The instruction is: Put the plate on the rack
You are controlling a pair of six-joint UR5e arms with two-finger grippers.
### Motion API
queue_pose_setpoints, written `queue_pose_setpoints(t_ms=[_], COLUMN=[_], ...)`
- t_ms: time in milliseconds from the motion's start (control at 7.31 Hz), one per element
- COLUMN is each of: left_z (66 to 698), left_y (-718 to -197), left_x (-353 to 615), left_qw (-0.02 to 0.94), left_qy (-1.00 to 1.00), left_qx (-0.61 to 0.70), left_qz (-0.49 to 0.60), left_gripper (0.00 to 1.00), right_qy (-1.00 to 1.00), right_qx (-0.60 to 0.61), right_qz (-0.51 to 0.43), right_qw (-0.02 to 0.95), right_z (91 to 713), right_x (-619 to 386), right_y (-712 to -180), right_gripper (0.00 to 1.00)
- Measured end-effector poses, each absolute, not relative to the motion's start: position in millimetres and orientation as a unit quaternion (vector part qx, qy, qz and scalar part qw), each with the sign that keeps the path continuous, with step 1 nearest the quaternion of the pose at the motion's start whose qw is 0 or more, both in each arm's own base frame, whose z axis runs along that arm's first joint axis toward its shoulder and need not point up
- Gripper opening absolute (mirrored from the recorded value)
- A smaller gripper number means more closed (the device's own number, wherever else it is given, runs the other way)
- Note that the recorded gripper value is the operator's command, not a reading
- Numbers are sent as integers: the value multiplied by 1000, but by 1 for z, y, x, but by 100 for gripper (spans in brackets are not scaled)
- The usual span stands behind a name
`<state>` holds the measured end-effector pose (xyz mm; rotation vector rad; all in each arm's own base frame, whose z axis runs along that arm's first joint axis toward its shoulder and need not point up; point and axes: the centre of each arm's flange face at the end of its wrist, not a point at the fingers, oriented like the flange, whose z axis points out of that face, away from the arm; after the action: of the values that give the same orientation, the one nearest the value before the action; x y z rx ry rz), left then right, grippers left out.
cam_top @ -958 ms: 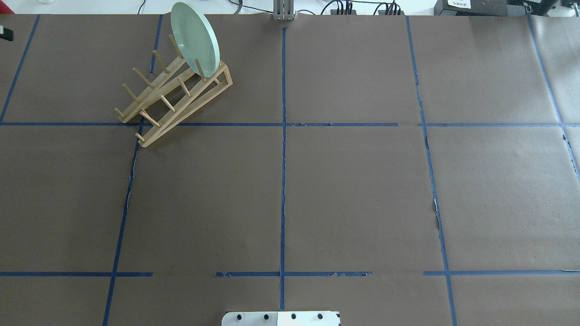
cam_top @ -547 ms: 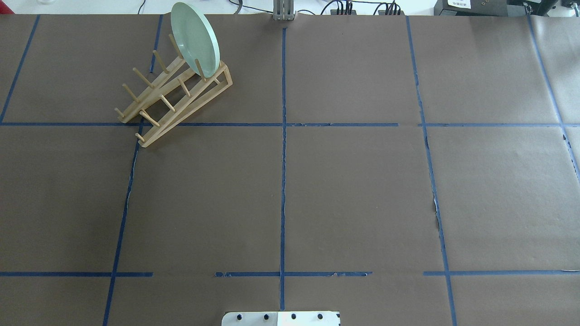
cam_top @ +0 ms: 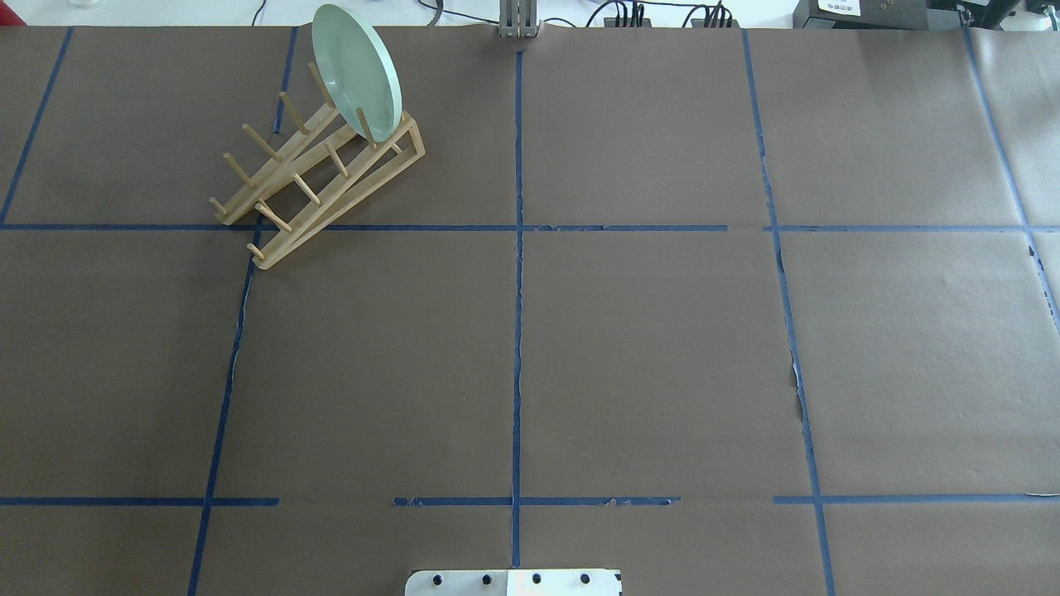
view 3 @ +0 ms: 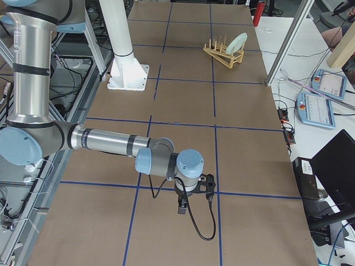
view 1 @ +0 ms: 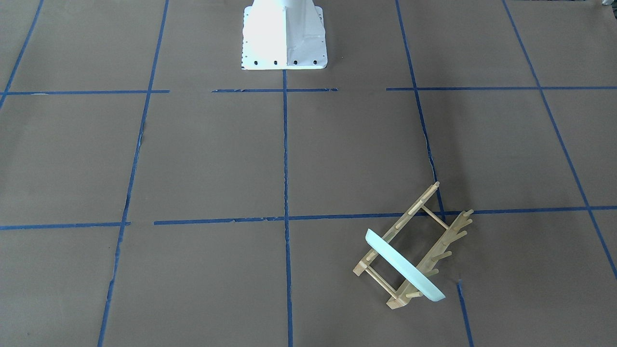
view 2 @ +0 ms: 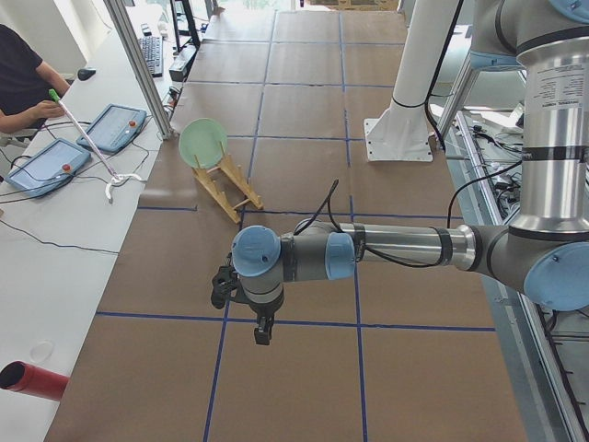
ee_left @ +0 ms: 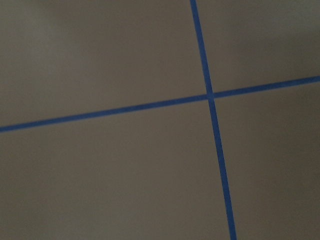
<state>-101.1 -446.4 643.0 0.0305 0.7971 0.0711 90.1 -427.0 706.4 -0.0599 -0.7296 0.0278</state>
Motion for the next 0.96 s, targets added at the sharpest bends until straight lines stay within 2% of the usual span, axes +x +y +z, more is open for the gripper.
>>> queue_pose_setpoints(t_ms=[274,958], left_z=[625,624], left_y=[-446,-446], left_x=[-99,-97], left_qw=[920,920], left_qy=[391,388], left_qx=[20,30], left_qz=[38,47], left_gripper=[100,100], right_qy=[-357,-357], right_qx=[-29,-30], right_qz=[14,14], right_qw=[934,934], right_z=[706,707], right_x=[90,90], right_y=[-427,-427], right_gripper=[100,100])
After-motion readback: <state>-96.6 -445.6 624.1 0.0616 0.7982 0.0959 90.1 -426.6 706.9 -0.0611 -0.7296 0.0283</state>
